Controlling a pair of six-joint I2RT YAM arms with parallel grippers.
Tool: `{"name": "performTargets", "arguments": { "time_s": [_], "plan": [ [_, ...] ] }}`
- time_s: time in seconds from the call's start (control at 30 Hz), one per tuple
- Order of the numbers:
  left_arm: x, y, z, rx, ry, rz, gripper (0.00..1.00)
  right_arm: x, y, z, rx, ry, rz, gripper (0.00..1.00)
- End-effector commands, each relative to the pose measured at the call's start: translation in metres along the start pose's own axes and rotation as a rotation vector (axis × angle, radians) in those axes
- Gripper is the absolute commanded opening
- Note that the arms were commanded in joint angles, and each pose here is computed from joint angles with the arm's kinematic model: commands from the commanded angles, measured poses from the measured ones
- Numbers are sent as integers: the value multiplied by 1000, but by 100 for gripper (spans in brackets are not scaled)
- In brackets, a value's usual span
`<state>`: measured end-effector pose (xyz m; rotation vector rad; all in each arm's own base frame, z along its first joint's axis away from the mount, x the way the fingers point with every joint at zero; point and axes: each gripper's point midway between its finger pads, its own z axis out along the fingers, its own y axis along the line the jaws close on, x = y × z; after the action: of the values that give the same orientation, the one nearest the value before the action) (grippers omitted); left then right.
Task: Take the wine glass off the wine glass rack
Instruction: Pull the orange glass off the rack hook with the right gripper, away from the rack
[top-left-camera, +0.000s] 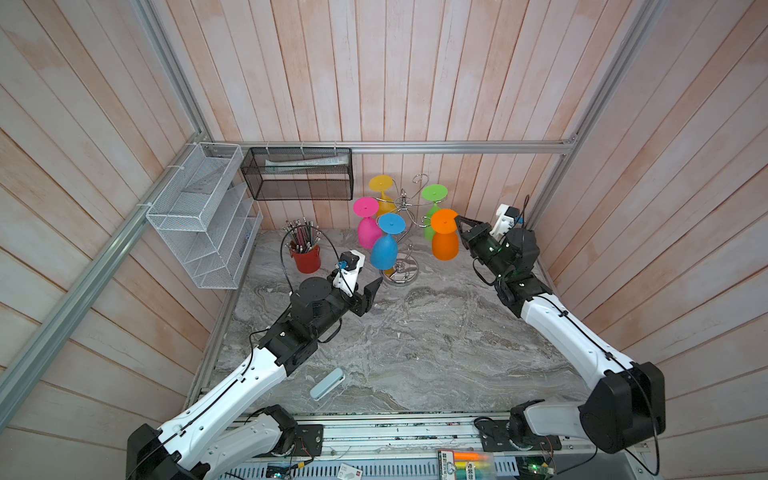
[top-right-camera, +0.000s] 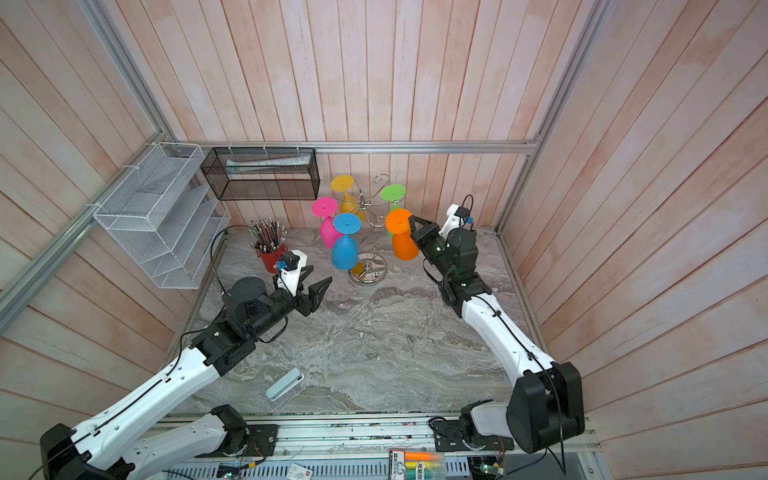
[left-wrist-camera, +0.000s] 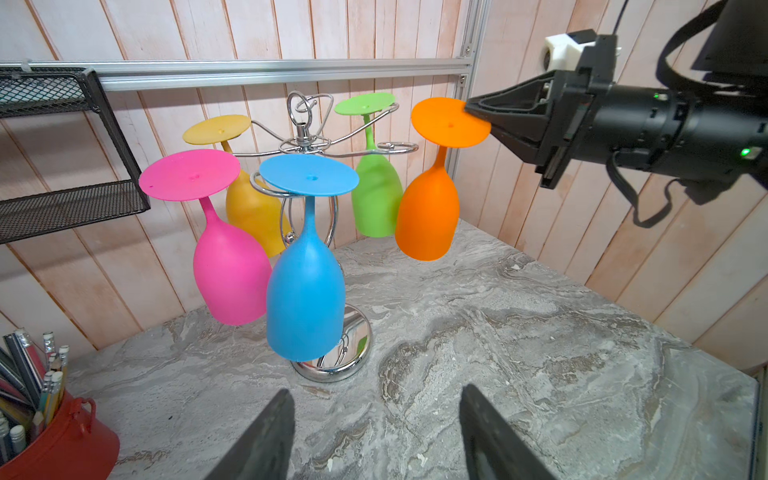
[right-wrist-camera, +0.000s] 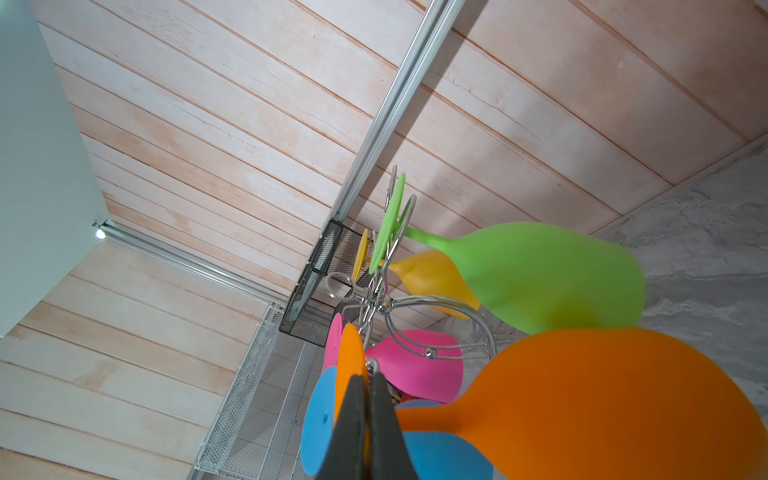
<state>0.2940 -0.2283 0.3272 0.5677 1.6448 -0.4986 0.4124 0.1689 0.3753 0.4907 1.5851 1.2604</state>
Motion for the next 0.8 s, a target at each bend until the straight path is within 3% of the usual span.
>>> {"name": "performTargets", "arguments": {
  "time_s": [0.0,0.5,0.77],
  "plan": [
    [8,0,2,-10,13,14,65,-3,8,-17,-29,-22,-25,0],
    [20,-13,6,-3,42,65,65,43,-32,-88,63,40,-51,0],
    [28,-29,7,0,51,149,65,83,-54,-101,100,134,-56,0]
  ]
}}
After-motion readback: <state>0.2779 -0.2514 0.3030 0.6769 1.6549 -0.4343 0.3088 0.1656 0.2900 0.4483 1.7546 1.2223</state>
